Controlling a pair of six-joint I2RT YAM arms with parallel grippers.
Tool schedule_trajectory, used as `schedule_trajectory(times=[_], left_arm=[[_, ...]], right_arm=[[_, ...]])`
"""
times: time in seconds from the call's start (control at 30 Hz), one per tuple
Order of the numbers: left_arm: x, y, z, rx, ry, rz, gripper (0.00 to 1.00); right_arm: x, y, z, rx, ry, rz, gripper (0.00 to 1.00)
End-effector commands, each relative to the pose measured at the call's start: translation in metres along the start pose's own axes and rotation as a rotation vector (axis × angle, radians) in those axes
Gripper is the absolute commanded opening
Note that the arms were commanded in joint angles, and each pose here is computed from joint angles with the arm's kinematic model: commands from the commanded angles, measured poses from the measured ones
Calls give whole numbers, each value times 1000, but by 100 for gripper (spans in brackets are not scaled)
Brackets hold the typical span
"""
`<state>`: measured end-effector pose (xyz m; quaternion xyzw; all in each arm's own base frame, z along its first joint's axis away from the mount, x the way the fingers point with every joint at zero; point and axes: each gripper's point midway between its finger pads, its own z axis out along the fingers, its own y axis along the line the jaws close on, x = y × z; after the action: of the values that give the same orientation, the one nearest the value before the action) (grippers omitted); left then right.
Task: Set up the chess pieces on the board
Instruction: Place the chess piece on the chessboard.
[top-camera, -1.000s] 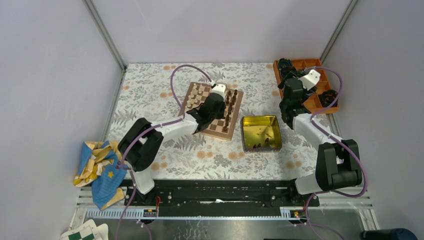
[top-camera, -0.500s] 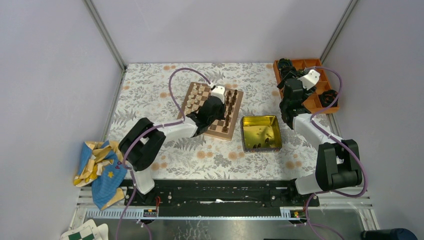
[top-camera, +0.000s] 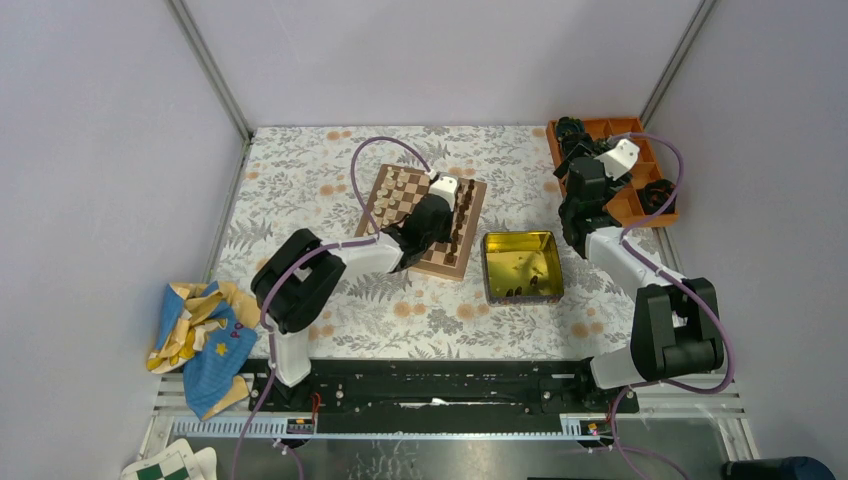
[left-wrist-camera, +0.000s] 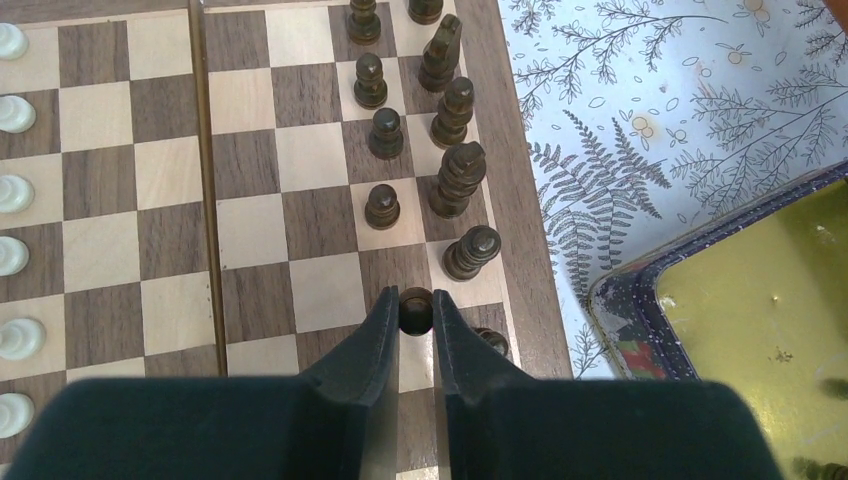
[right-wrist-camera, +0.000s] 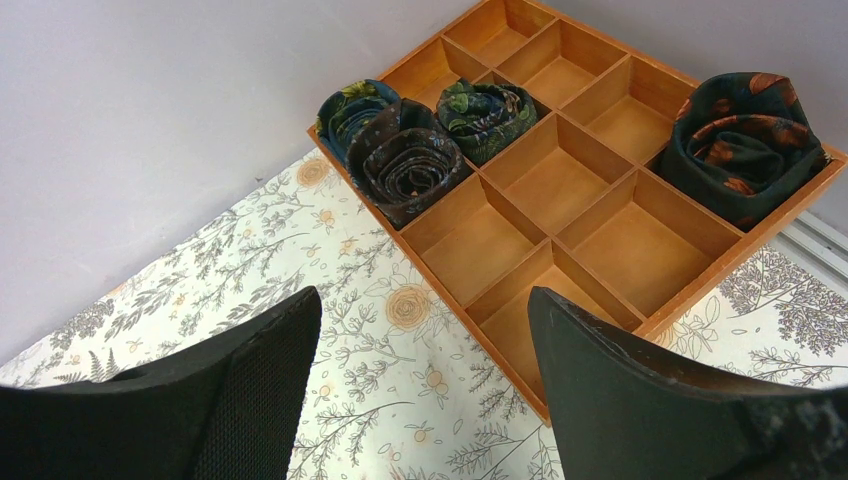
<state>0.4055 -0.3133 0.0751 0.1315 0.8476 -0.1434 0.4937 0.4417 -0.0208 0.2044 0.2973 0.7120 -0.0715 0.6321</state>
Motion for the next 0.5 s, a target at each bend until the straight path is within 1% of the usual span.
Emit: schedule_trajectory(times=[0.0,0.47], left_arm=[[-22,1,7,-14,-64,15,0],[-16,3,17,-27,-53,24,0]], right_arm=[[-8,4,3,-13,-33,38,82],[-5,4,5,-12,-29,32,82]])
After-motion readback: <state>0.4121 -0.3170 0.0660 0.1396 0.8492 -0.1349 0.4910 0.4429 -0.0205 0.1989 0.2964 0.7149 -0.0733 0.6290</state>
